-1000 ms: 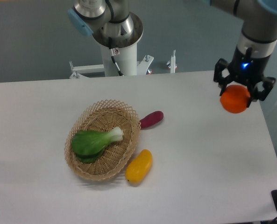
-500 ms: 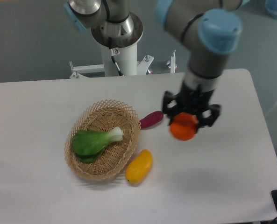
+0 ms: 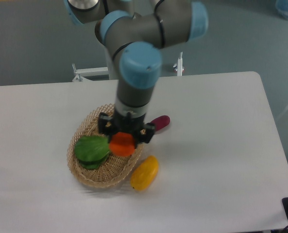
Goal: Place the orange in the basket
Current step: 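Lower the orange into the basket beside the bok choy, then open the gripper, release the orange, and lift away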
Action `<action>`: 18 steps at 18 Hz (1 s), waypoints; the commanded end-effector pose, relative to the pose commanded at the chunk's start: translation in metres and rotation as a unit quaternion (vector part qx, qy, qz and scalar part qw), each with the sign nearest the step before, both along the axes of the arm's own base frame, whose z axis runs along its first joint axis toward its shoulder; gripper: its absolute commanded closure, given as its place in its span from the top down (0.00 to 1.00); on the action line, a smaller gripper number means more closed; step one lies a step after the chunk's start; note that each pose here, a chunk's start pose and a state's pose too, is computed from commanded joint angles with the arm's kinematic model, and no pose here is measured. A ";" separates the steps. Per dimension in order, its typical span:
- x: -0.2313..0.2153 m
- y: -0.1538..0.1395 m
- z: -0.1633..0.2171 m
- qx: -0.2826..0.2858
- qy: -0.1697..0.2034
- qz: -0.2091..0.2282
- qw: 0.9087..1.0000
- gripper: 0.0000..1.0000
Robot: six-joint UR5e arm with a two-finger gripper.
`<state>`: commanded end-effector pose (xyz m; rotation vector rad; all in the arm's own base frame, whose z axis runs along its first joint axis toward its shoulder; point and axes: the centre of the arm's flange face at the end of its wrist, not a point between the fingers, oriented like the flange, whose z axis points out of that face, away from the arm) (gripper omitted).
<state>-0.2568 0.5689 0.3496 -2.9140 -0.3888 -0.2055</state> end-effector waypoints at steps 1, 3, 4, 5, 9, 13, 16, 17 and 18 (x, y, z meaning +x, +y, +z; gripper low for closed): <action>0.004 0.002 -0.015 0.001 0.000 0.000 1.000 0.63; 0.008 0.009 -0.037 -0.006 -0.005 -0.005 1.000 0.64; 0.011 0.015 -0.051 -0.013 -0.009 -0.011 1.000 0.63; 0.014 0.020 -0.066 -0.022 -0.013 -0.017 1.000 0.63; 0.021 0.030 -0.103 -0.043 -0.028 -0.027 0.998 0.63; 0.021 0.032 -0.112 -0.047 -0.030 -0.027 0.998 0.64; 0.020 0.034 -0.120 -0.049 -0.033 -0.027 0.998 0.64; 0.020 0.034 -0.121 -0.049 -0.033 -0.027 0.998 0.64; 0.020 0.034 -0.121 -0.049 -0.033 -0.027 0.998 0.64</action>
